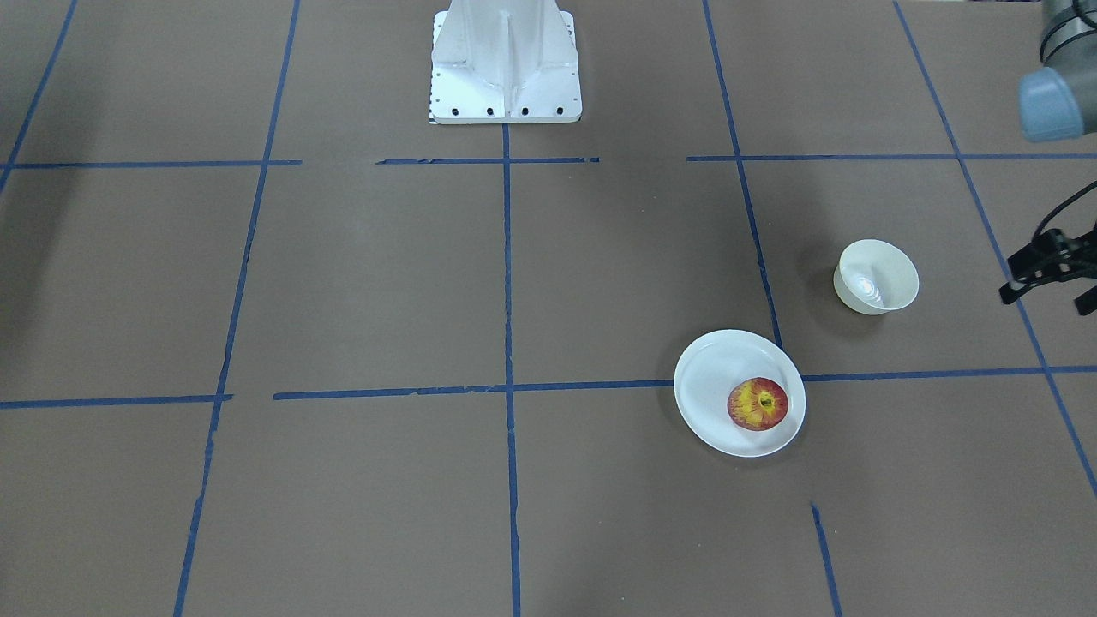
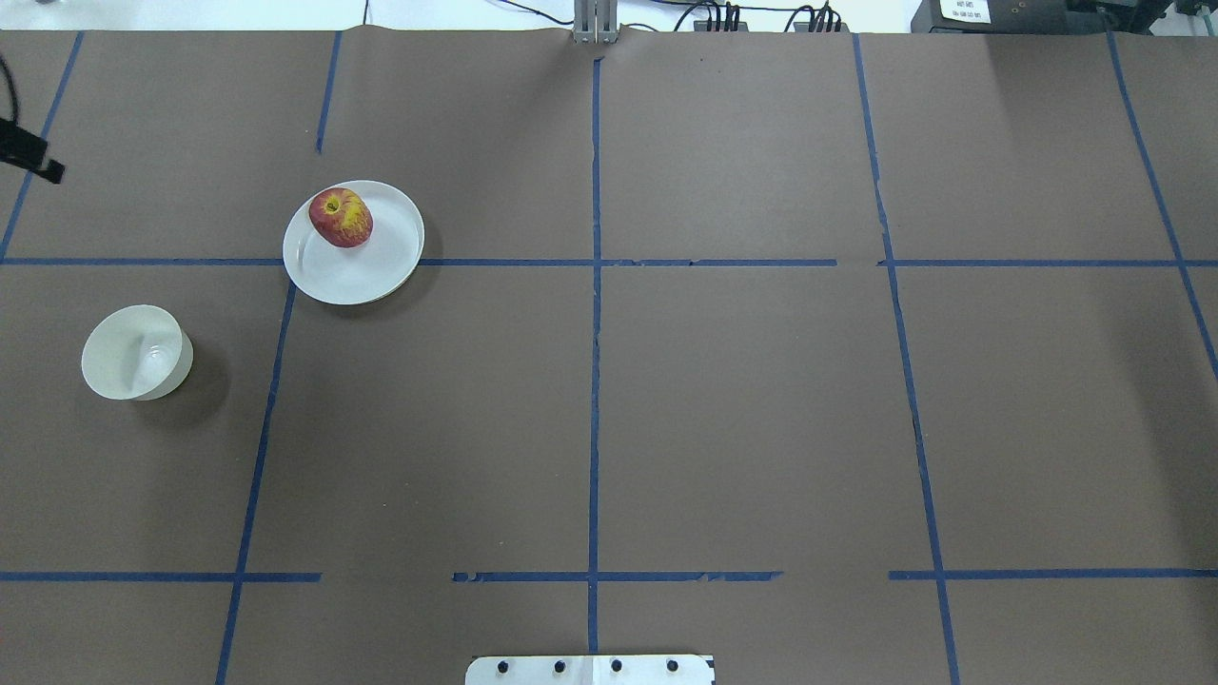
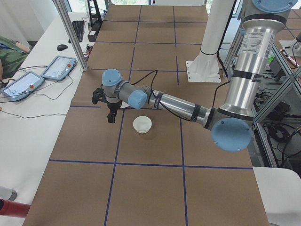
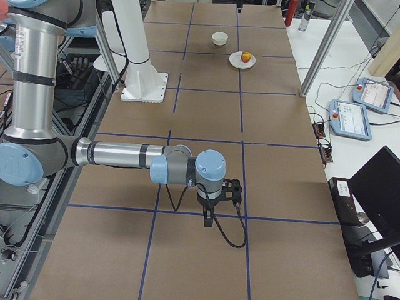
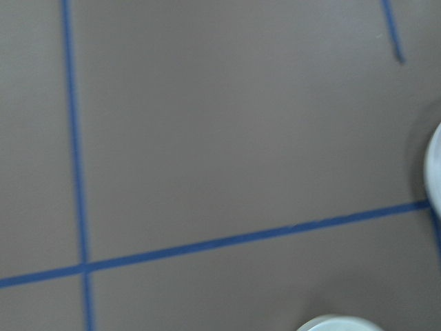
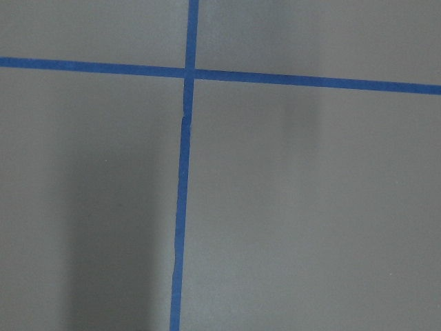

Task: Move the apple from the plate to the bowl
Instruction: 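Reach the left gripper down over the apple on the white plate, then close the left gripper on the apple and lift it off the plate, then carry the apple with the left gripper over the small white bowl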

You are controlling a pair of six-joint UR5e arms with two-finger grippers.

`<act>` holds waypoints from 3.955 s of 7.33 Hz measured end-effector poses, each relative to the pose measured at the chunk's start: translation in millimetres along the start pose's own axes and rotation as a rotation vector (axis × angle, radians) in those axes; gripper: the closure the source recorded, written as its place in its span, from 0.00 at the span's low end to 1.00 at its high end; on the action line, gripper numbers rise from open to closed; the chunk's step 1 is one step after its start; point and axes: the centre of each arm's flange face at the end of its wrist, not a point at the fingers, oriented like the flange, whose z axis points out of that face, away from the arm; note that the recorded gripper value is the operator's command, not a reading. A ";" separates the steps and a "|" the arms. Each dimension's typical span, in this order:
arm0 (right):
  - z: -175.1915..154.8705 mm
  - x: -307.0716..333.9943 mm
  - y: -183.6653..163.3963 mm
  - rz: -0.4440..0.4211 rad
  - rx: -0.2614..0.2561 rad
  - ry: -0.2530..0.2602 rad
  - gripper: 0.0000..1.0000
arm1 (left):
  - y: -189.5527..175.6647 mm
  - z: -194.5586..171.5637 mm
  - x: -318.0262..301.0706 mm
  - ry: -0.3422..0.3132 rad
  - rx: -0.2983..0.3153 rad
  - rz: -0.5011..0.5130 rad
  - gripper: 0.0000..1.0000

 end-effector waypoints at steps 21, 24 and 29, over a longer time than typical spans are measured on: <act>0.3 0.1 0.3 0.000 -0.001 0.000 0.00 | -53.5 121.8 167.1 0.057 -0.023 -0.228 0.93; 0.5 0.2 0.6 0.001 -0.001 0.000 0.00 | 5.3 55.9 119.6 -0.010 -0.054 -0.079 0.91; 0.5 0.3 0.6 0.001 -0.001 0.000 0.00 | 137.9 55.7 19.3 -0.046 -0.085 -0.073 0.91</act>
